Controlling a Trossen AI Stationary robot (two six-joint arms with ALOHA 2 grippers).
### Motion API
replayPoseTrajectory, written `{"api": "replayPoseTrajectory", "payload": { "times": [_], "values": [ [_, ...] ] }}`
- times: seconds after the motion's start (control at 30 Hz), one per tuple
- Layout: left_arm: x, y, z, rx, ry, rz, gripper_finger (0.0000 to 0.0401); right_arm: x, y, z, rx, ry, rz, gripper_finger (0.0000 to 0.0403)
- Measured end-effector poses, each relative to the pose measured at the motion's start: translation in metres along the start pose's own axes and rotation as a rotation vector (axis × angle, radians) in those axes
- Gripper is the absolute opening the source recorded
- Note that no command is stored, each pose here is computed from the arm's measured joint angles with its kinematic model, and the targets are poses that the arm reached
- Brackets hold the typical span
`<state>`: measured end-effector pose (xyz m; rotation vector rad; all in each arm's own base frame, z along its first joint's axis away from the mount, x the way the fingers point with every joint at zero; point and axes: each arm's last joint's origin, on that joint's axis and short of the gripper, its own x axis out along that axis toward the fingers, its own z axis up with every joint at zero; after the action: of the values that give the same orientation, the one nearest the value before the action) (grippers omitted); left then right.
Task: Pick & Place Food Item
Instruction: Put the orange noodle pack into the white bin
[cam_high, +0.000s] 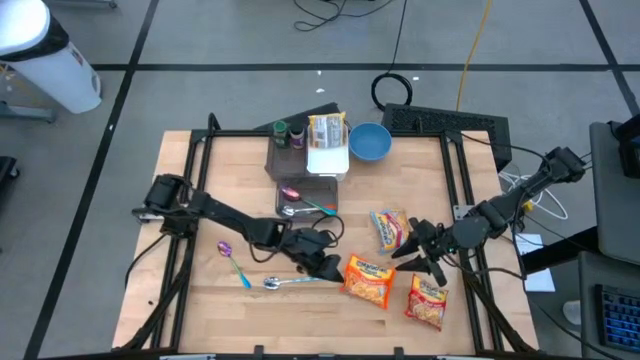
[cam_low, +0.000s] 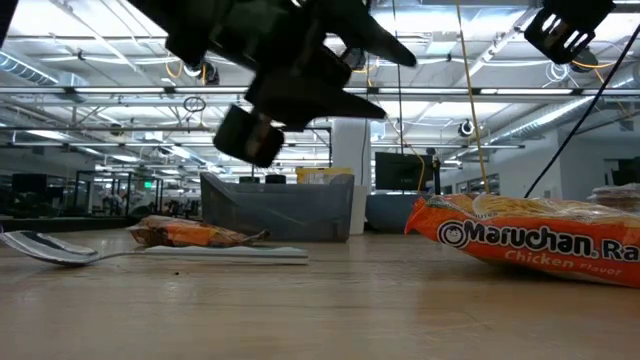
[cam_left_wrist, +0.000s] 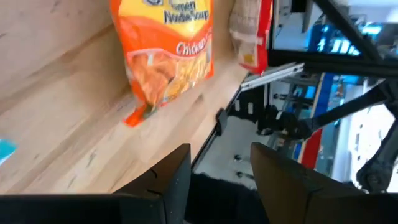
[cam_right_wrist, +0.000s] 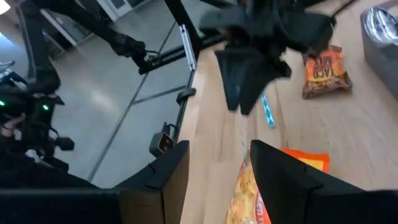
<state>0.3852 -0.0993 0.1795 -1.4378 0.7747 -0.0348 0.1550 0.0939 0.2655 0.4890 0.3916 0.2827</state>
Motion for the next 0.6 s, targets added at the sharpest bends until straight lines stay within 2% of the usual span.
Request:
{"api": "replayPoseTrajectory", "payload": {
  "times": [0.13,0.33,0.6],
  "values": [
    [0.011,0.01,0.007,-0.013,-0.028,0.038,0.0161,0.0,0.002,0.003,-0.022,-0.028,0.016,0.0163],
    [0.019,0.01,0.017,0.027,-0.075,0.091,0.0153,0.0,0.001,0.003,-0.034,-0.039,-0.007,0.0162],
    [0.017,0.013,0.026,0.053,-0.106,0.26,0.0152,0.0,0.001,0.003,-0.031,-0.038,-0.008,0.016]
  ]
}}
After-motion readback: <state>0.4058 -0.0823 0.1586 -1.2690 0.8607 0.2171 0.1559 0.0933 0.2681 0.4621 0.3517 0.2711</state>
